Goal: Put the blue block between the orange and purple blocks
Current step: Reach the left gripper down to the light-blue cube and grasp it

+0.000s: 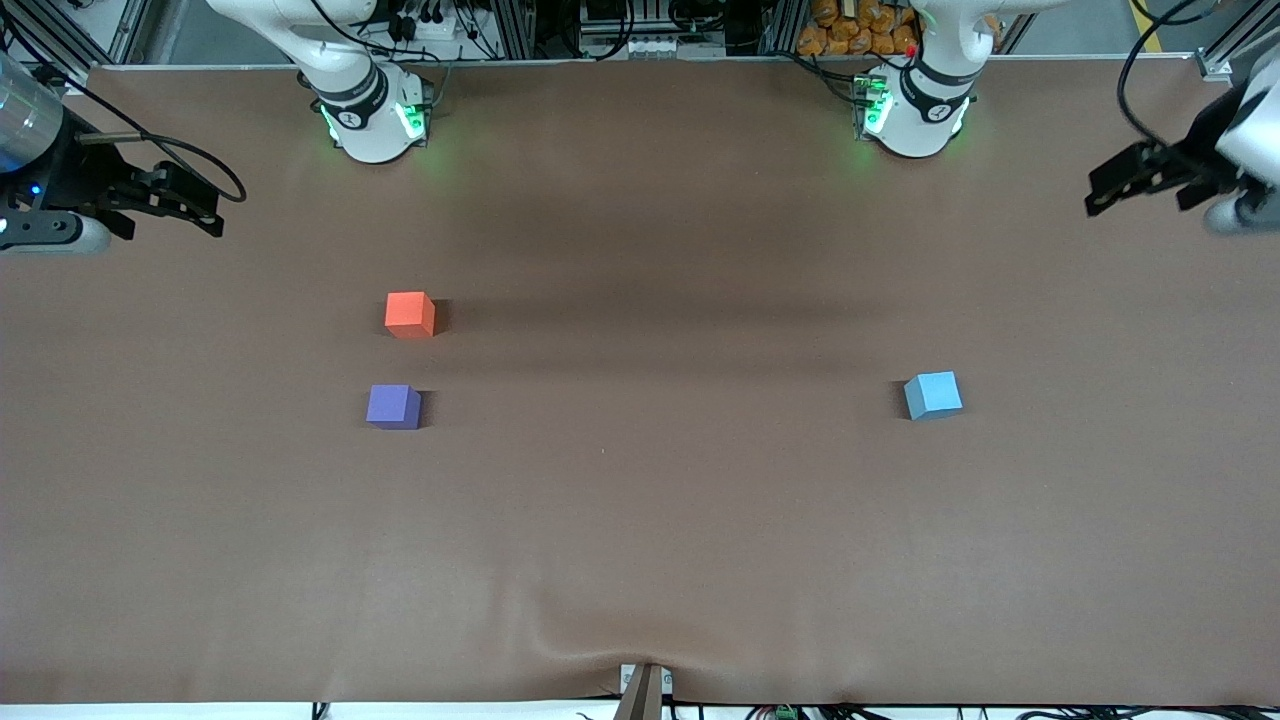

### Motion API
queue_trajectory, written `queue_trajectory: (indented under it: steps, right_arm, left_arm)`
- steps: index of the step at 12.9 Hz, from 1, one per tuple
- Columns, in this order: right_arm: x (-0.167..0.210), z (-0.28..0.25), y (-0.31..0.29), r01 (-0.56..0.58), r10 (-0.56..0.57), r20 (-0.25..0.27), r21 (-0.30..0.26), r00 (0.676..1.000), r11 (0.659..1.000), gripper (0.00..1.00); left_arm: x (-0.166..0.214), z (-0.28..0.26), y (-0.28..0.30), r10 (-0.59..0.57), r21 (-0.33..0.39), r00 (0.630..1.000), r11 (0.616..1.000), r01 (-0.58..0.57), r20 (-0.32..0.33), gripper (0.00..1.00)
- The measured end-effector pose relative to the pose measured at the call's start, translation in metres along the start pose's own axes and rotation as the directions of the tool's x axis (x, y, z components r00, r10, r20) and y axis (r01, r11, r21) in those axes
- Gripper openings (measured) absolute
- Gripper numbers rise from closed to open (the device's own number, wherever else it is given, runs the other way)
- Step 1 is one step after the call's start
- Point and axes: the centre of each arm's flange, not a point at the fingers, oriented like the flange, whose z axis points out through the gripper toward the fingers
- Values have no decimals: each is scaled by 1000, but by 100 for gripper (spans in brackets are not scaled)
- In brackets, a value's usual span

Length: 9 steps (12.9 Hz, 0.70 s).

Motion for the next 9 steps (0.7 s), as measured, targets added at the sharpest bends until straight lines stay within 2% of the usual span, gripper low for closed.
queue_trajectory:
  steps: [4, 9]
  right_arm:
    - [0, 0, 1, -1, 1, 1, 0, 1000, 1000, 100]
    - [0, 0, 1, -1, 1, 1, 0, 1000, 1000, 100]
  left_arm:
    - [51, 73, 19, 27, -9, 999, 1000, -27, 18, 100]
    - [60, 157, 38, 57, -12, 998, 998, -57, -23, 100]
